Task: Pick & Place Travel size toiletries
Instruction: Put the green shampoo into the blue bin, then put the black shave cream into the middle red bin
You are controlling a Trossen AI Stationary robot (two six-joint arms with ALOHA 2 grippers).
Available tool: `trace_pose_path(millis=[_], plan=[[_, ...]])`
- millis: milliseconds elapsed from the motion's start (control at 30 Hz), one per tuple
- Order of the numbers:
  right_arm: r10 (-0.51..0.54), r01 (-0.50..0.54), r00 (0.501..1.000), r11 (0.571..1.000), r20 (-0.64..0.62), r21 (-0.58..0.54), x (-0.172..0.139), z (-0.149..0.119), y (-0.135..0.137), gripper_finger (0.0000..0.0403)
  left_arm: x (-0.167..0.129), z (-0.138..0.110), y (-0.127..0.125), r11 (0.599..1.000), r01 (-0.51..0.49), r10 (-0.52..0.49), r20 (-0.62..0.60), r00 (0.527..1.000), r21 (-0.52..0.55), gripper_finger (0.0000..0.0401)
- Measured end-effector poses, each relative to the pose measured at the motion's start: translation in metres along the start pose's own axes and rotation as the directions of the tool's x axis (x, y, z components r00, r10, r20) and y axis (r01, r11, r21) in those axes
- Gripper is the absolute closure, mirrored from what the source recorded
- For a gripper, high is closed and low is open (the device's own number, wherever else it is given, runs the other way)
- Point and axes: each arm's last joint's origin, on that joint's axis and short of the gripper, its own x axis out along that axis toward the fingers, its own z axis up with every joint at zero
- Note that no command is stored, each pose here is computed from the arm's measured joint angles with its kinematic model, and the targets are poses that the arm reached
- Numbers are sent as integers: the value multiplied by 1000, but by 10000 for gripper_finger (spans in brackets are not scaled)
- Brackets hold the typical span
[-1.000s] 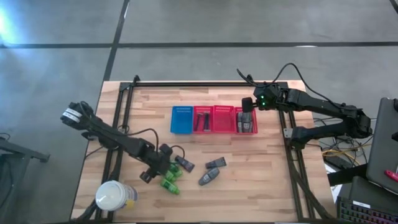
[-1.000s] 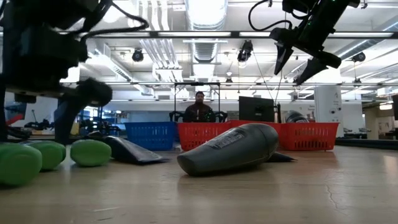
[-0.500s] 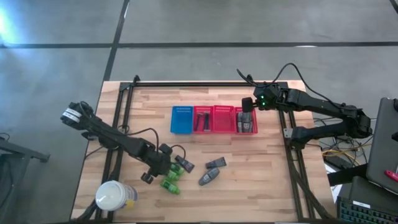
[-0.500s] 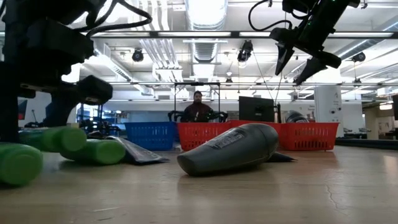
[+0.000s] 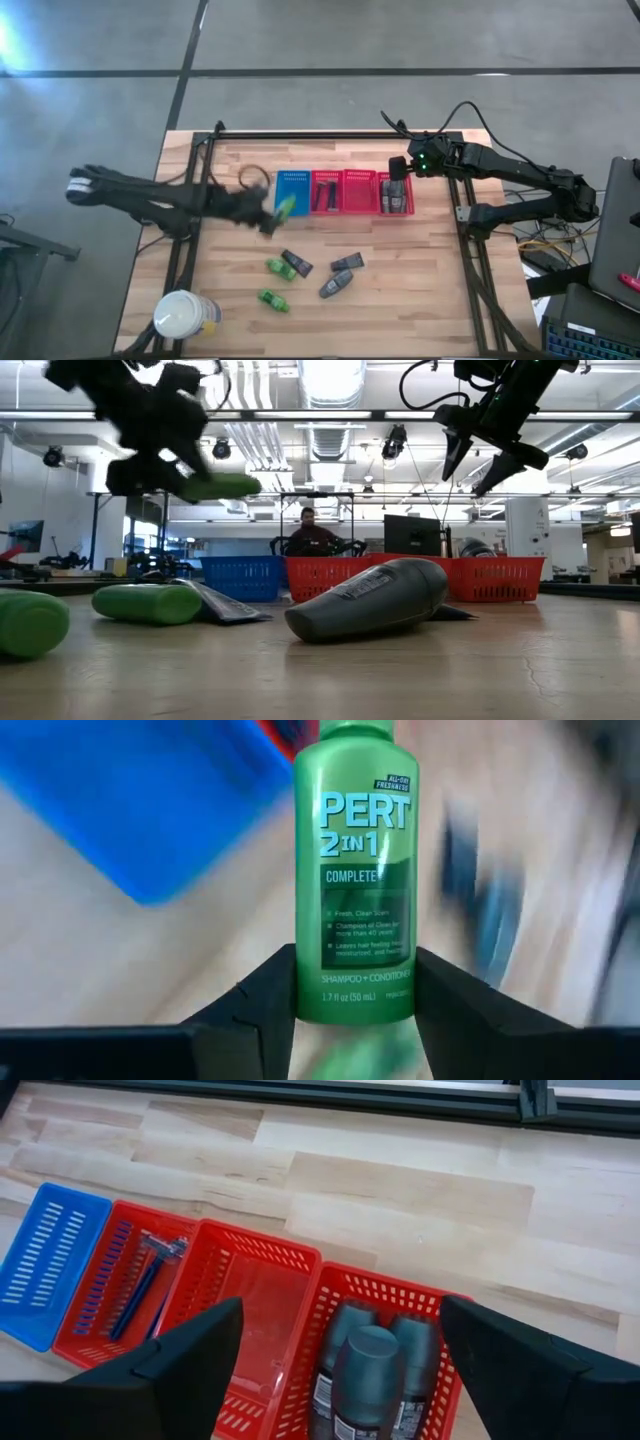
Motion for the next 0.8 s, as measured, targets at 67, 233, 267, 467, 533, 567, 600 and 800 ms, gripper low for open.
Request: trace_pose_path(millis=[67,233,267,467,533,567,600,800], plan=[[0,0,1000,1000,0,-4,0,0,0,59,2,15,12,972,15,8,99,995,-233,235],[0,0,1000,1000,0,-11,0,0,0,41,19,25,32,882,-12,85,134,987,-471,235],[0,0,1000,1000,0,-12,0,0,0,40,24,27,33,869,-11,91,138,986,-495,235],[-2,2,1000,1000,-2,-12,0,0,0,47,50,41,32,830,1,144,215,966,-558,234],[-2,2,1000,1000,-2,-12,0,0,0,51,59,41,34,826,-43,178,187,966,-562,222],[-2,2,1000,1000,-2,-12,0,0,0,53,62,41,34,826,-52,184,182,966,-561,213],[-3,3,1000,1000,-2,-12,0,0,0,55,64,41,34,826,-58,188,177,966,-561,202],[-7,6,1000,1000,-6,-15,0,-1,-1,63,69,46,32,825,-73,220,199,955,-561,147]])
